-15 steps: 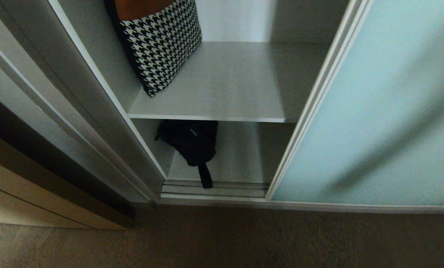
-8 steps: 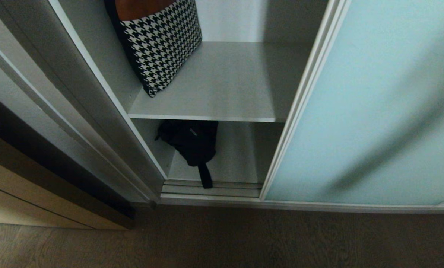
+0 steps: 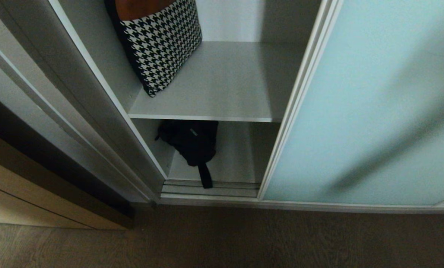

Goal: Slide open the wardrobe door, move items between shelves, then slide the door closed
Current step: Close the door

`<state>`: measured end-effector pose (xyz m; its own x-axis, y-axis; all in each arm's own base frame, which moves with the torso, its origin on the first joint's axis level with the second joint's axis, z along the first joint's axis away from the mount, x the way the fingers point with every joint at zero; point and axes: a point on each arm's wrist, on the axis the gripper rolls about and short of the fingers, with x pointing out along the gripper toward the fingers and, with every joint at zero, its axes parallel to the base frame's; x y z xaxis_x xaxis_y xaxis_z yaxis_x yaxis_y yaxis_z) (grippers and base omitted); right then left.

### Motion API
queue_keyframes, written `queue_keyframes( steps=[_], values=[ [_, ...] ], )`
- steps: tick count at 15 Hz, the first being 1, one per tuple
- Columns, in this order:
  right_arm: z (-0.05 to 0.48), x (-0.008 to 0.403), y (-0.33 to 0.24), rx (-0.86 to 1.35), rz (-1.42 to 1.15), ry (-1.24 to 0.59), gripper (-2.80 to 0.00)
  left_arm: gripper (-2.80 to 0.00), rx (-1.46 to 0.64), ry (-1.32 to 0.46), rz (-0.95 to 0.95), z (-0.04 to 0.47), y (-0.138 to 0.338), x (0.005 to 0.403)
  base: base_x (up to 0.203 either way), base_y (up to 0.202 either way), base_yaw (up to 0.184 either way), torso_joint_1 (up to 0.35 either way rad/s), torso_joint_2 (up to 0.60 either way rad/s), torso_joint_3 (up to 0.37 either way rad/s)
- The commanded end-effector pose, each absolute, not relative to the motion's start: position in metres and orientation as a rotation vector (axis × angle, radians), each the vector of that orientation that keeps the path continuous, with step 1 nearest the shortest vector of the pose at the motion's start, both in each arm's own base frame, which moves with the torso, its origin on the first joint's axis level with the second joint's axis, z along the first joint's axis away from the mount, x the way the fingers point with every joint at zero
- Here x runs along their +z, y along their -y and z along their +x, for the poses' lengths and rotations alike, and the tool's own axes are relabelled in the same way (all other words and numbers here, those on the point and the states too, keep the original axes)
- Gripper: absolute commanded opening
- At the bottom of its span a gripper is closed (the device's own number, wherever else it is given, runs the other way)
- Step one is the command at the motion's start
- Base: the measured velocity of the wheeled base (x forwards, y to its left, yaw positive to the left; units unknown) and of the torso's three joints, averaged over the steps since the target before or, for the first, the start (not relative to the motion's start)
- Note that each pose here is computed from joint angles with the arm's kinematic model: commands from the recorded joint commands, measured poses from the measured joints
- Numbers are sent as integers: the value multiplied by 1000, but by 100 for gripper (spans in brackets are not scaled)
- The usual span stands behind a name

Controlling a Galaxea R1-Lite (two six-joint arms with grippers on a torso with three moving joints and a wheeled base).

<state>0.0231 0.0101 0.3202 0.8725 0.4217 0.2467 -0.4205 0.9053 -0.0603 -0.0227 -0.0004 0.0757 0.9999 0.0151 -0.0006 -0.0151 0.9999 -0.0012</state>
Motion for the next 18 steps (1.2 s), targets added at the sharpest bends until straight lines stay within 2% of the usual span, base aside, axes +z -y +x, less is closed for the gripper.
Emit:
queue_keyframes(
  steps=[1,3,6,12,18],
  values=[
    [0,300,-6,403,-5,278,-280,-280,15,-2,-2,-23,0,76,0,0,0,0,0,0],
    [0,294,-6,390,3,256,-280,-280,17,-2,-2,-23,0,76,0,0,0,0,0,0],
    [20,312,-10,469,17,220,-280,-280,15,-2,-2,-23,0,76,0,0,0,0,0,0],
    [92,348,-50,669,45,171,-280,-280,17,-2,-2,-23,0,76,0,0,0,0,0,0],
    [156,379,-102,551,106,270,-280,-280,16,-2,-2,-23,0,76,0,0,0,0,0,0]
  ],
)
